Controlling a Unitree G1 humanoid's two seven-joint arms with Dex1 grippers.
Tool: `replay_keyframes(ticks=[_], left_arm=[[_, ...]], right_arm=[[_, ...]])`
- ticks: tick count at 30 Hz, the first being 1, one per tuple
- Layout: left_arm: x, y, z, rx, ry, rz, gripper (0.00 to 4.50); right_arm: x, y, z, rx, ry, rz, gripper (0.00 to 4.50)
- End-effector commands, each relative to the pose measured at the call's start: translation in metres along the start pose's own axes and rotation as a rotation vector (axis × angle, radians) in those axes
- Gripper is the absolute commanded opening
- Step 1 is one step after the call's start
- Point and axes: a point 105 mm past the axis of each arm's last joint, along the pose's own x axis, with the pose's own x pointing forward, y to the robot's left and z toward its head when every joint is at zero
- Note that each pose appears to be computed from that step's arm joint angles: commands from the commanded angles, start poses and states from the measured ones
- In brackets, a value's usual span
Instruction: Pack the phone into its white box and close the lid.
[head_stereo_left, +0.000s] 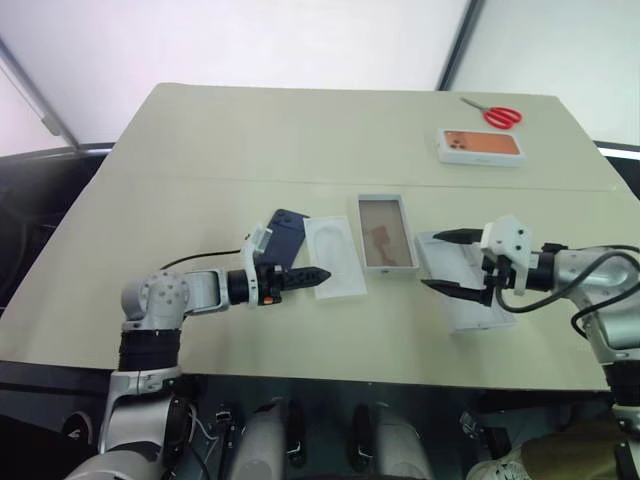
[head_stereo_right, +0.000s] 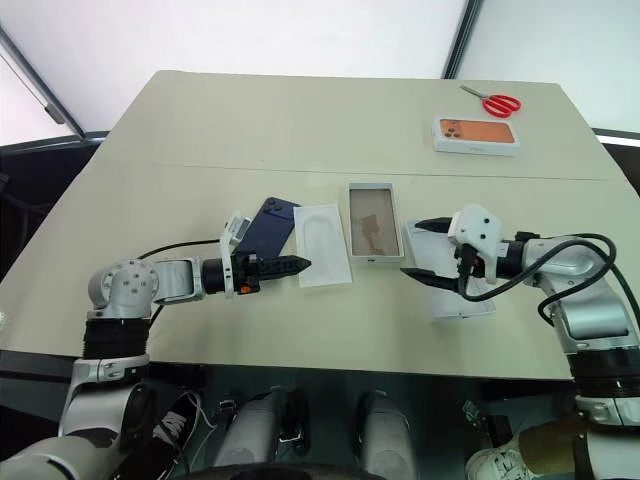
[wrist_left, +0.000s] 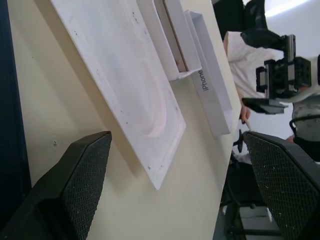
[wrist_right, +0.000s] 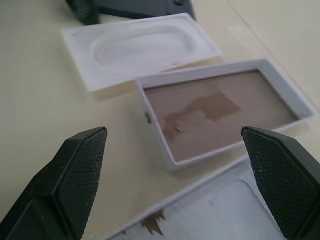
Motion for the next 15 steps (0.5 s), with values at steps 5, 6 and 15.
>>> replay_keyframes(ticks=[5,6,15], left_arm=[[0.011,0.004,0.007,-0.021,-0.042,0.01,4.47],[0.014,0.005,0.007,-0.025,-0.05,0.012,4.47],[0.021,0.007,-0.001,-0.04,-0.048,0.018,2.56]], right_arm=[[0.006,0.002,0.012,-0.072,-0.023,0.011,4.49],[0.006,0.001,0.012,-0.071,-0.024,0.011,4.49],[0.008,-0.002,0.011,-0.086,-0.021,-0.004,4.5]])
